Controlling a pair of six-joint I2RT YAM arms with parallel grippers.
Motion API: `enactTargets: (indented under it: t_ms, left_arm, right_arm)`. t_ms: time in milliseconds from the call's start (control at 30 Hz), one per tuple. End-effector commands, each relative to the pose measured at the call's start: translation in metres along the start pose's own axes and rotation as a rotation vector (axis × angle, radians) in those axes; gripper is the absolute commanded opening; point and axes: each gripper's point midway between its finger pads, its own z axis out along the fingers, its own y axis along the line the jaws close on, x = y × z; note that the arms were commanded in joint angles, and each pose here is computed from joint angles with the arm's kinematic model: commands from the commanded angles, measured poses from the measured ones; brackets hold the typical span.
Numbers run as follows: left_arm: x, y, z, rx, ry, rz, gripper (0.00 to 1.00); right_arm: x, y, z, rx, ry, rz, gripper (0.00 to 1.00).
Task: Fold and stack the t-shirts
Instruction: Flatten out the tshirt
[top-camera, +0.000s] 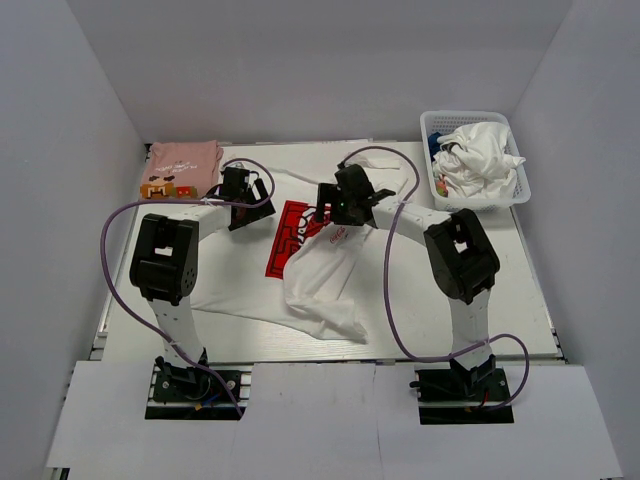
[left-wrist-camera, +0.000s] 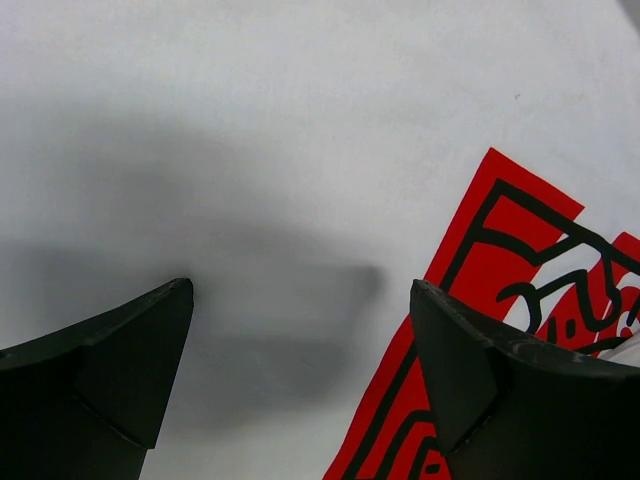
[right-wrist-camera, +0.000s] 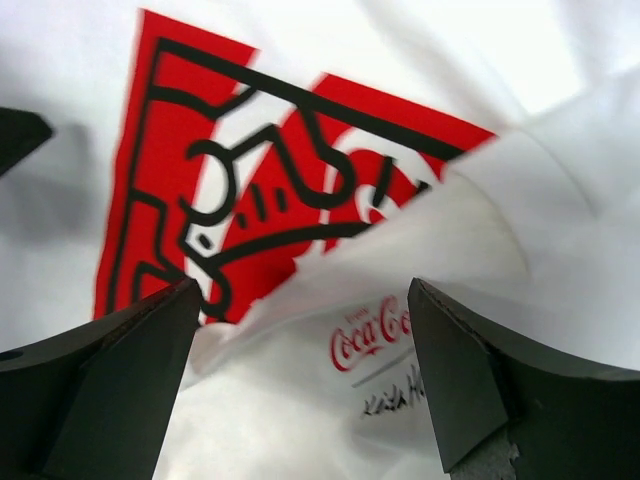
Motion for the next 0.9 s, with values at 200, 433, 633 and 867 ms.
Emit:
enactTargets:
  t_ms: [200, 433, 633, 867]
  left_arm:
    - [0.045, 0.03, 0.01, -0.083, 0.139, -0.004, 1.0]
    - [0.048, 0.032, 0.012, -0.088, 0.147, -0.004, 1.0]
    - [0.047, 0.033, 0.012, -0.096, 0.142, -0.003, 1.0]
    - [0.043, 0.031, 0.012, -0.091, 0.134, -0.004, 1.0]
  right_arm:
    - [-0.003, -0.001, -0.006, 0.111, 0.021, 0.058, 0.9]
    - [-0.001, 0.005, 0.002, 0.1, 0.042, 0.069, 0.9]
    - [0.01, -0.002, 0.011, 0.137, 0.069, 0.099, 0.87]
    - [-0.005, -0.001, 0.024, 0.15, 0.041, 0.125, 0.57]
